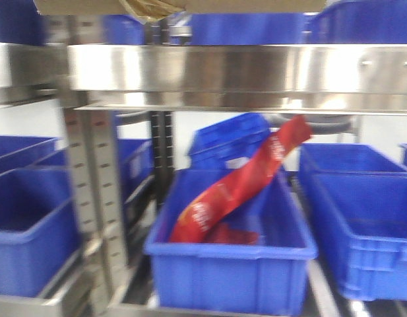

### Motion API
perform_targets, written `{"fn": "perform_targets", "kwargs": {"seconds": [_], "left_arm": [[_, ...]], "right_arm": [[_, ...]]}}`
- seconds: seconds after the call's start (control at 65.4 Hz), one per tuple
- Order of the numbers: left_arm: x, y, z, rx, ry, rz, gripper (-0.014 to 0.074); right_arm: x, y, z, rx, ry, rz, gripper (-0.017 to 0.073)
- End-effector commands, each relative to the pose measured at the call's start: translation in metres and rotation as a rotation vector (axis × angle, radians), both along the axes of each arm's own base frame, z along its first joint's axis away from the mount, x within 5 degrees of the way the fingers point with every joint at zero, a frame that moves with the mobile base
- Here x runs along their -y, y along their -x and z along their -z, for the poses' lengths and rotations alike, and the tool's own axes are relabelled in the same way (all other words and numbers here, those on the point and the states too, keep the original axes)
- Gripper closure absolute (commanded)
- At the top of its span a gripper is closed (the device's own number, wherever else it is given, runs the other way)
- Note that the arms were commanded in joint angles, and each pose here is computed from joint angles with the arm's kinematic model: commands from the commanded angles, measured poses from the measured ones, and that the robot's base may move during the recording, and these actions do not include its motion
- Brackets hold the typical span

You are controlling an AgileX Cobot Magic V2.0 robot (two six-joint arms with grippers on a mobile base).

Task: Stack two boxes on right shelf middle
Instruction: 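Drive up to the shelf, holding the boxes above the middle level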

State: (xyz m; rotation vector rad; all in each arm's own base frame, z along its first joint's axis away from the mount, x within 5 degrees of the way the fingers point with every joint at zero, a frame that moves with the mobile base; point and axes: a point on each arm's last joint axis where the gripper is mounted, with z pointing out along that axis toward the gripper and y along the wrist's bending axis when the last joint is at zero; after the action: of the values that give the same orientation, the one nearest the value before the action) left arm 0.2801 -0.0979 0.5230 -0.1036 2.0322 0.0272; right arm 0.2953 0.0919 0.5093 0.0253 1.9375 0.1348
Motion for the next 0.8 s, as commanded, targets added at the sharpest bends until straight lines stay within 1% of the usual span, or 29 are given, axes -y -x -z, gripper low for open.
{"fn": "perform_targets", "kwargs": {"seconds": [0.0, 0.78], "left_arm": [[-0.0044, 0.004, -0.0091, 0.049, -0.011, -0.013, 0.0704], [-0.0044, 0.0039, -0.0093, 0.051, -0.011, -0.012, 0.0704]], "right_arm": [[0.0064, 0.0053, -0.015, 0.096, 0.011, 0.01, 0.0715], [0.0062, 0.0052, -0.0155, 0.101, 0.01, 0.008, 0.0715]]}}
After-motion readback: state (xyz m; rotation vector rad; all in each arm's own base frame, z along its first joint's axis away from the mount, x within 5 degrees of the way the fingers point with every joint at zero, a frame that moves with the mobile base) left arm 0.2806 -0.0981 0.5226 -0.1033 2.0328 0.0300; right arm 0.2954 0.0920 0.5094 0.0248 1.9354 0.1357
